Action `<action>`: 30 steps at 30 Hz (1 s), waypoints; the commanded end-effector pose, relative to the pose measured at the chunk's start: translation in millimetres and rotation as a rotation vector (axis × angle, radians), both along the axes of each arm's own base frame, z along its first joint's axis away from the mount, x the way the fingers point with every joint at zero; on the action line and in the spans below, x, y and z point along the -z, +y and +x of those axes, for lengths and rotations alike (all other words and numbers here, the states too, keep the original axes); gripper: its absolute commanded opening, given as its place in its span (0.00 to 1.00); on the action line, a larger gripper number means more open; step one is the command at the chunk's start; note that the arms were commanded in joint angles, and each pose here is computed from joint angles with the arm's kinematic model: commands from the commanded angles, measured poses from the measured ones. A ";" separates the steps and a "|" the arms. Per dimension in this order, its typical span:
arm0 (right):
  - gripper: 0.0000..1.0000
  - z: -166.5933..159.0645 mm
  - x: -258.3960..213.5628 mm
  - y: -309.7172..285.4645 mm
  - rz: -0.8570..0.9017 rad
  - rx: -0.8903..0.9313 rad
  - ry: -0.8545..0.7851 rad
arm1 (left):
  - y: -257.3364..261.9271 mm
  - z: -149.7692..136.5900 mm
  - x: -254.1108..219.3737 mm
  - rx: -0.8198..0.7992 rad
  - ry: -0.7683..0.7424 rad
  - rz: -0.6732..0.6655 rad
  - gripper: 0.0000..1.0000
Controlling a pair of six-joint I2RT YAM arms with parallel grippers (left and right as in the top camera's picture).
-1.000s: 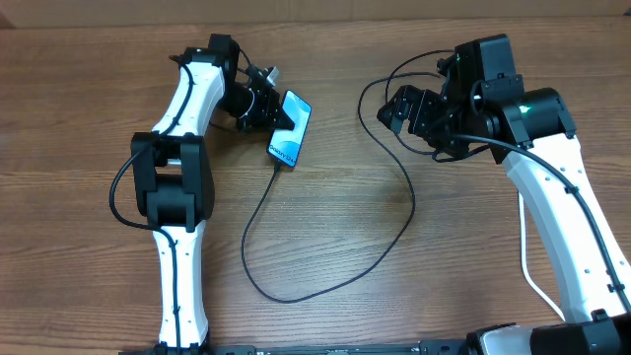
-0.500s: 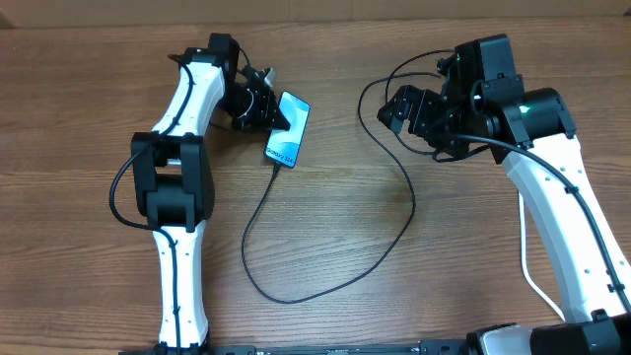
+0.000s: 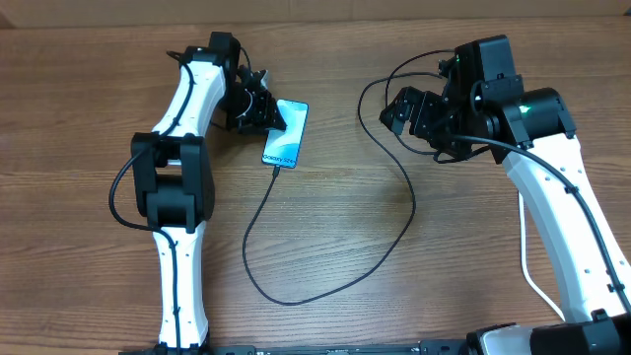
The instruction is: Plug charger to phone and switch on socket
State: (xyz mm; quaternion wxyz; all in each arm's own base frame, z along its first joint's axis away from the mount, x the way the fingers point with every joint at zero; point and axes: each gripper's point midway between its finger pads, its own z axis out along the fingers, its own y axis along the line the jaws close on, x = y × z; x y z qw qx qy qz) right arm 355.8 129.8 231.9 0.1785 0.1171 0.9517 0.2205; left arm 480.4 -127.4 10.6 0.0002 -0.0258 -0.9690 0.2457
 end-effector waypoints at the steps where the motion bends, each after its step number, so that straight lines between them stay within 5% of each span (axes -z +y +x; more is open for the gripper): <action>1: 1.00 8.1 -1.6 -11.6 -0.059 0.031 -0.035 | 23.0 -4.4 10.4 -0.004 0.022 0.091 0.55; 4: 1.00 12.2 -1.2 -23.0 -0.128 0.015 -0.066 | 33.9 -4.9 -0.8 -0.013 0.028 0.091 0.71; 7: 0.98 21.4 -6.5 -46.5 -0.157 0.075 -0.088 | 51.4 4.0 -31.2 -0.044 -0.004 0.113 0.74; 12: 1.00 49.3 -53.8 -114.4 -0.192 0.190 -0.231 | 74.3 20.9 -163.1 -0.083 -0.275 0.158 0.87; 16: 1.00 77.8 -60.2 -154.6 -0.213 0.243 -0.270 | 62.8 0.2 -263.6 -0.080 -0.496 0.141 0.88; 18: 1.00 92.6 -43.7 -166.0 -0.229 0.220 -0.210 | 48.4 -19.1 -304.5 -0.049 -0.590 0.134 1.00; 24: 1.00 146.9 22.6 -255.1 -0.424 0.279 -0.122 | 39.2 -56.8 -329.0 -0.021 -0.603 0.188 1.00; 30: 1.00 152.9 88.0 -317.0 -0.539 0.399 0.001 | 39.6 -61.4 -321.4 -0.015 -0.563 0.192 1.00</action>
